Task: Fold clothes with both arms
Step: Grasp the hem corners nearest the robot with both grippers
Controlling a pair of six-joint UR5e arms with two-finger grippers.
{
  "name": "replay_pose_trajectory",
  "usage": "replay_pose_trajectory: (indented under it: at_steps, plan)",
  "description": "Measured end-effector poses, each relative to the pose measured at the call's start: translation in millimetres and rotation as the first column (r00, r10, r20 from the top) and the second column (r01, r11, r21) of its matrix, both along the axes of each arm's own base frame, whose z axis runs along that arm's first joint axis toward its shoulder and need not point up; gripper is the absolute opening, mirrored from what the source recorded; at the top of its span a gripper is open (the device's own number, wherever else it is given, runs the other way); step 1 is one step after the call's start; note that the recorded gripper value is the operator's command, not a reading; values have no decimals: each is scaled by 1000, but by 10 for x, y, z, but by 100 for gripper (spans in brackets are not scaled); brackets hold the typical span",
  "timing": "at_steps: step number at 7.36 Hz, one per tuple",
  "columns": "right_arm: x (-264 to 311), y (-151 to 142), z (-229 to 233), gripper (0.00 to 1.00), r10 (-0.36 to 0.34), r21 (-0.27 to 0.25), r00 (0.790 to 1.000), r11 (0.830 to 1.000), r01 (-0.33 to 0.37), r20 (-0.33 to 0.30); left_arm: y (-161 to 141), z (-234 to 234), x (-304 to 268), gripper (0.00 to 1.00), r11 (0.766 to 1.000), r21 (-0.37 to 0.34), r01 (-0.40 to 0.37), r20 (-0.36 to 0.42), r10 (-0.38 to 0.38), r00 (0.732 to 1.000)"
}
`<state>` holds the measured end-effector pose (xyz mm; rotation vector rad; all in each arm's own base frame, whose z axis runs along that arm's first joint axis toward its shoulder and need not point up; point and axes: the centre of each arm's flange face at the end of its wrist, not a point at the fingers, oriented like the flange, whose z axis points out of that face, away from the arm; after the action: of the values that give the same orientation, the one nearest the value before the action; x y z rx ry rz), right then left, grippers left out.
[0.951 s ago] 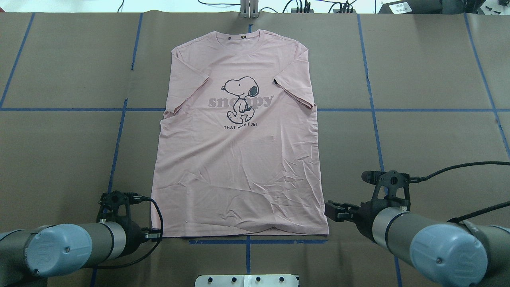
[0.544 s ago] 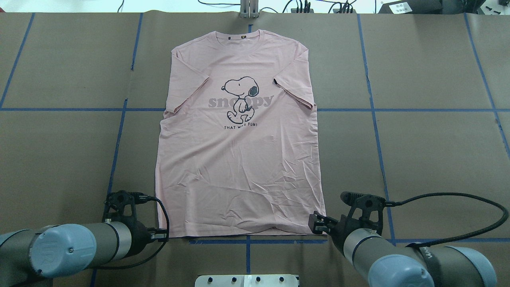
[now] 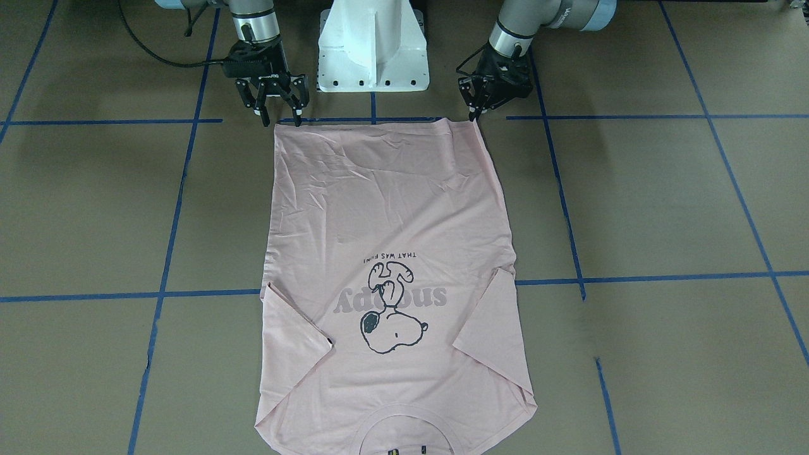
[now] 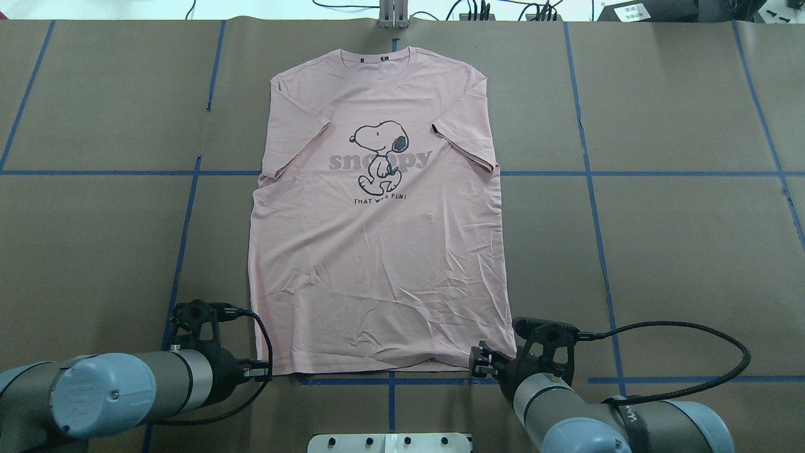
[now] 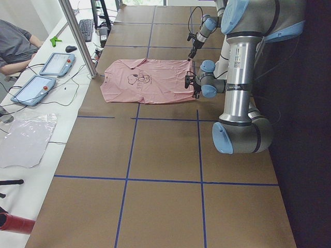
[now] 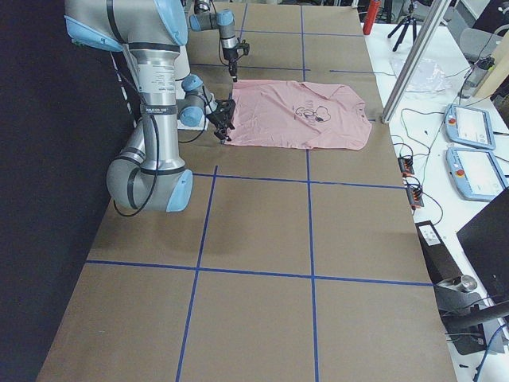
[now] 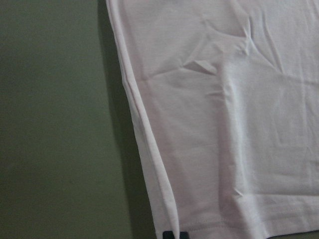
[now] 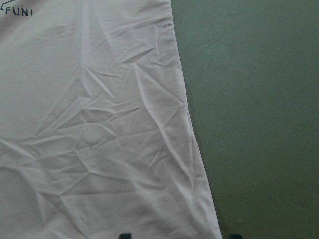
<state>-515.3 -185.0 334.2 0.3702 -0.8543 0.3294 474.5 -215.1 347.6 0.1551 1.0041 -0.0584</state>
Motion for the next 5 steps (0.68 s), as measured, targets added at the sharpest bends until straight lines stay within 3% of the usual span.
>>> replay_pose_trajectory:
  at_steps: [5]
  plan:
    - [-13,-61,144,66,25,13,999,1000,-24,-48,1,-9,5,0,1000,-1,-1,-2,1,1000]
